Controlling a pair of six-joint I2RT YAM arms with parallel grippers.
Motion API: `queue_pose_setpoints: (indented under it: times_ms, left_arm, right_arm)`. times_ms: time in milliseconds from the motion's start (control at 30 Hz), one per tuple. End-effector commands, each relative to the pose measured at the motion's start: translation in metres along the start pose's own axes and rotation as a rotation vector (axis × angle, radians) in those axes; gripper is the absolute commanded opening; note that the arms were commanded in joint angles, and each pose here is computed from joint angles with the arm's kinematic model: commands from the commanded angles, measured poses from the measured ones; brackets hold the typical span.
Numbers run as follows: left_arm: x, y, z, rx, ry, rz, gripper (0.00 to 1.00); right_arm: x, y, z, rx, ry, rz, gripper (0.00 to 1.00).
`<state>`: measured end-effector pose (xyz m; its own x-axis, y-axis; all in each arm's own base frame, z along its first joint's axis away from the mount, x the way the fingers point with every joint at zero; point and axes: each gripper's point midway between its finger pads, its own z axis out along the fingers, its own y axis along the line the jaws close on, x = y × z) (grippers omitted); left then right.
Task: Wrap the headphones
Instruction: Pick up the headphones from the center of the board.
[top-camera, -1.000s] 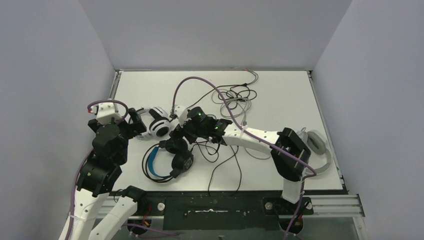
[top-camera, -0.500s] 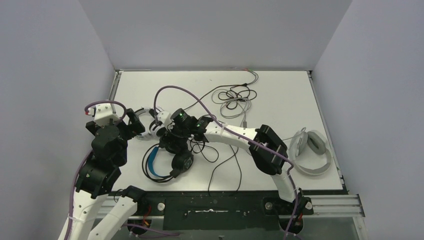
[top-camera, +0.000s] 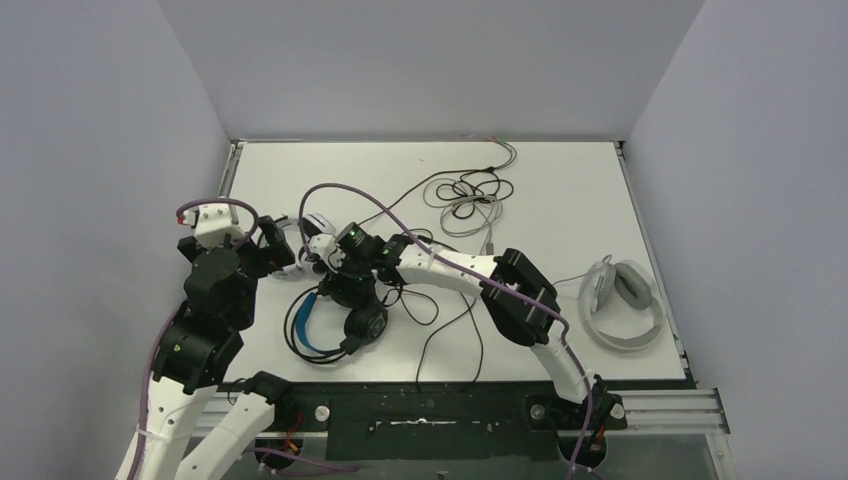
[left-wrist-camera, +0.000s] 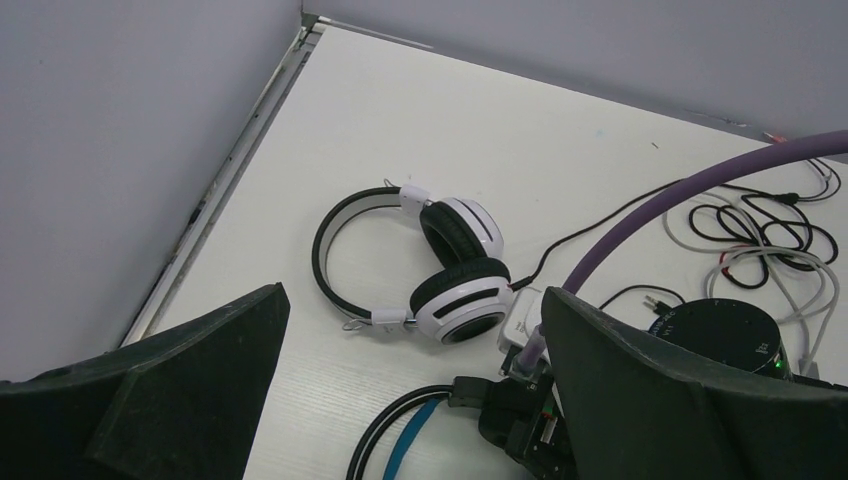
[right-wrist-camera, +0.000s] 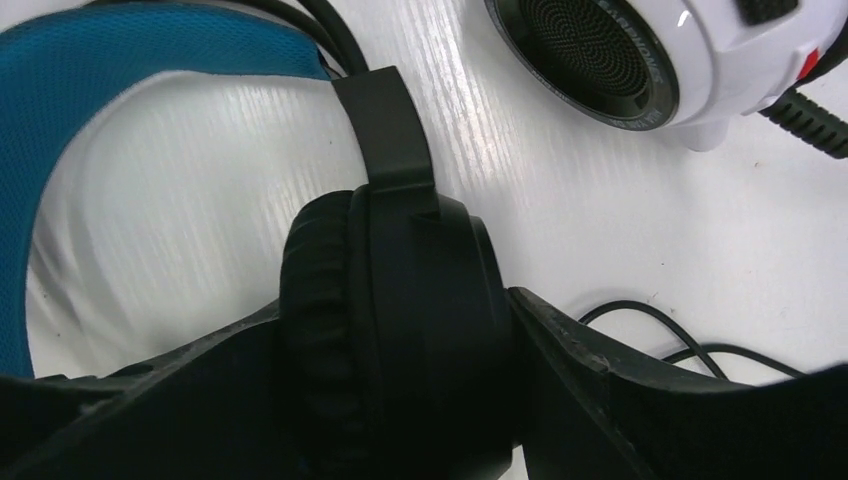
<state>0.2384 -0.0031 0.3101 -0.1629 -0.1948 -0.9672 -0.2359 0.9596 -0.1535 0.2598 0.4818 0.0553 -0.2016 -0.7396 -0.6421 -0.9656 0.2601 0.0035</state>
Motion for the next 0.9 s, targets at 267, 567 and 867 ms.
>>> queue_pose_setpoints:
  times_ms: [267, 567, 867]
  left_arm:
    - [0.000, -0.052, 0.017, 0.222, 0.012, 0.033, 0.97]
    - [0.050, -0.116, 0.034, 0.488, 0.310, 0.103, 0.97]
    - [0.114, -0.139, 0.041, 0.552, 0.654, 0.167, 0.97]
  right_arm:
    - [-0.019, -0.042, -0.076, 0.192, -0.113, 0.016, 0.34]
    - [0.012, -0.087, -0.177, 0.457, -0.277, 0.183, 0.29]
    - [0.042, -0.102, -0.237, 0.624, -0.358, 0.373, 0.31]
